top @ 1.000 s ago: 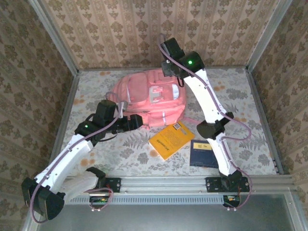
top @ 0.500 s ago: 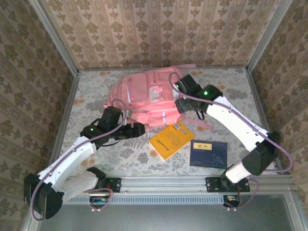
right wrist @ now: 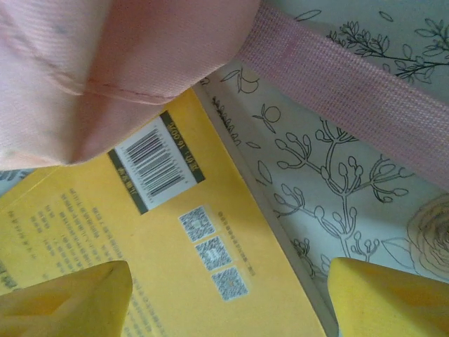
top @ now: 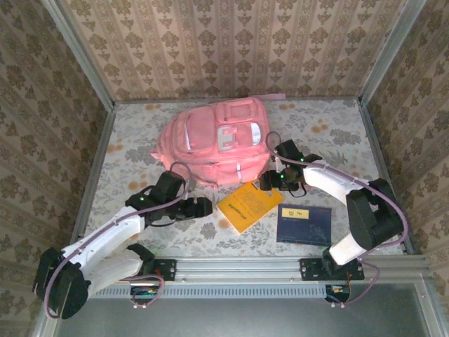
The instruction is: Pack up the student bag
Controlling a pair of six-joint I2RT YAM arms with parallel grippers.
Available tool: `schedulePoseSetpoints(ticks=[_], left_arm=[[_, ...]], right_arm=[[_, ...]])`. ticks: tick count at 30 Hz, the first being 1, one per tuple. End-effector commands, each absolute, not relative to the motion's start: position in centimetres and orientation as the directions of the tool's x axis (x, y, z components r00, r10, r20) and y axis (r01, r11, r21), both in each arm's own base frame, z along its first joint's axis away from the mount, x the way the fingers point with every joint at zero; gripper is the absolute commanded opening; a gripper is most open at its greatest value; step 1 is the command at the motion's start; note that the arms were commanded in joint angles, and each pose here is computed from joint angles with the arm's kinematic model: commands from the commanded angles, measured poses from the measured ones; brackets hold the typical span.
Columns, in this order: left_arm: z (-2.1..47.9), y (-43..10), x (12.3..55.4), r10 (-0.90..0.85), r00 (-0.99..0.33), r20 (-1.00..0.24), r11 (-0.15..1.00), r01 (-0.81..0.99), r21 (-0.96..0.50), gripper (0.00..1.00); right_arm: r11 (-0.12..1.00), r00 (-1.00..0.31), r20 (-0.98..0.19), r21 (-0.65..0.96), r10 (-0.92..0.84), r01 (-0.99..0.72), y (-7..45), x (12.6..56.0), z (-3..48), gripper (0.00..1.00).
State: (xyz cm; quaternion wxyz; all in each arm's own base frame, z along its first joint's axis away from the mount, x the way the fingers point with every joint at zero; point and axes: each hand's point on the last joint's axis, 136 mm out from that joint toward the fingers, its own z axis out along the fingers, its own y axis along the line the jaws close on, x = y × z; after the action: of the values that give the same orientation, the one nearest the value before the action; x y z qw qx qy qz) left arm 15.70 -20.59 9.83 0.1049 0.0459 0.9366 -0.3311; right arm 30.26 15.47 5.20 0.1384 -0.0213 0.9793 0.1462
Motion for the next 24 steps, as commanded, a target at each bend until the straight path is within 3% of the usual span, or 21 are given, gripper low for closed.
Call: schedulePoseSetpoints(ticks=[1,6,15,24], left_arm=[[9.4,-20.8,14.8,0.023,-0.981,-0.195,0.763,0.143,-0.631,0.80],[8.2,-20.7,14.0,0.013,-0.989,-0.146,0.763,0.104,-0.638,0.80],[7.6,-20.1,13.6,-0.025,-0.991,-0.128,0.762,0.064,-0.645,0.81],[6.2,-18.8,13.5,-0.089,-0.994,-0.058,0.749,-0.028,-0.661,0.81]], right_arm=[[0.963,-0.951,-0.309,0.262,0.020,-0.065,14.9,31.3,4.6,0.76],[0.977,-0.955,-0.294,0.215,0.051,-0.014,13.7,30.8,3.1,0.78],[0.876,-0.989,-0.120,0.482,0.083,0.016,18.6,26.3,1.9,0.73],[0.783,-0.998,-0.034,0.622,0.048,0.017,23.5,21.4,1.9,0.69]])
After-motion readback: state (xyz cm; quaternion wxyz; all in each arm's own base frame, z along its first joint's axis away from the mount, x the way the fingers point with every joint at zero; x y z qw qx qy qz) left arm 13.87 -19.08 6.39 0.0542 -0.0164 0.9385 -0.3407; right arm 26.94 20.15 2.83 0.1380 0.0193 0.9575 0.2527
